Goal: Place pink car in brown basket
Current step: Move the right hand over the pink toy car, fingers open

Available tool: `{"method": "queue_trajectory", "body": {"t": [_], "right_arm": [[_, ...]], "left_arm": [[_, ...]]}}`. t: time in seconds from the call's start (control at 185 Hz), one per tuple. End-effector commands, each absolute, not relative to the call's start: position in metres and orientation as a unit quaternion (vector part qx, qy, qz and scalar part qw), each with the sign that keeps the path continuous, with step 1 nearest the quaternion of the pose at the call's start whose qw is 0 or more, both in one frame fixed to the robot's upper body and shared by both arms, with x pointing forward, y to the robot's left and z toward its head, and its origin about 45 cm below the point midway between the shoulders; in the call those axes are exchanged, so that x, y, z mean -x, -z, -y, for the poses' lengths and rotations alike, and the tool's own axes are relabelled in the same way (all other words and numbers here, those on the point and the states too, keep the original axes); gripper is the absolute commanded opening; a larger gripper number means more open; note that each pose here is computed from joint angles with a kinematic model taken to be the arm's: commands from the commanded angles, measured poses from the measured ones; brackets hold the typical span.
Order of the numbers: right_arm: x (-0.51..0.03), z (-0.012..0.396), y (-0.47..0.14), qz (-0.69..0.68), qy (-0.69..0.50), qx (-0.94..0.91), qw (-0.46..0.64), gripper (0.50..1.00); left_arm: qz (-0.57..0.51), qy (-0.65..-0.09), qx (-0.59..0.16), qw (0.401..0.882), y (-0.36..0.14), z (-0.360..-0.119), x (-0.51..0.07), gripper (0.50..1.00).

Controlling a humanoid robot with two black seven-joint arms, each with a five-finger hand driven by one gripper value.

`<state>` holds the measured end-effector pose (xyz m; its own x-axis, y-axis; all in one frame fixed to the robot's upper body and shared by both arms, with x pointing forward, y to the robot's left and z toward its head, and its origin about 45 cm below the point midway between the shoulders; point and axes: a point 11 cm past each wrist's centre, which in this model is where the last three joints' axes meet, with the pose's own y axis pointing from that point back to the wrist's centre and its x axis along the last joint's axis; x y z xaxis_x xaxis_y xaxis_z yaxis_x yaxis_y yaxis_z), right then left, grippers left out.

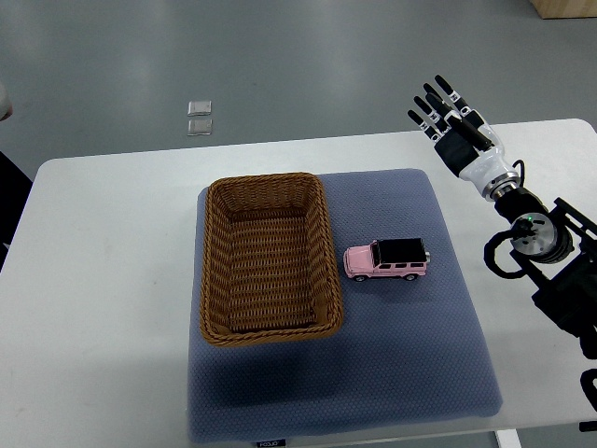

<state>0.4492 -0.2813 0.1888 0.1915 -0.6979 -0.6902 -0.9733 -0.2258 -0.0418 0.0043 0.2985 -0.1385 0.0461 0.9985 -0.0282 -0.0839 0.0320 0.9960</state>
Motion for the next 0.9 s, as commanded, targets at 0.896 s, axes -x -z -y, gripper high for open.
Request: {"method": "queue_trajectory", "body": {"t": [0.896], "right_arm": [[-0.411,0.252,-0.244,-0.176,0.217,0.863,-0.421,0.913]], "left_arm": [[-0.476,-0.498,-0.479,0.544,0.138,-0.295,-0.005,1.0]]}}
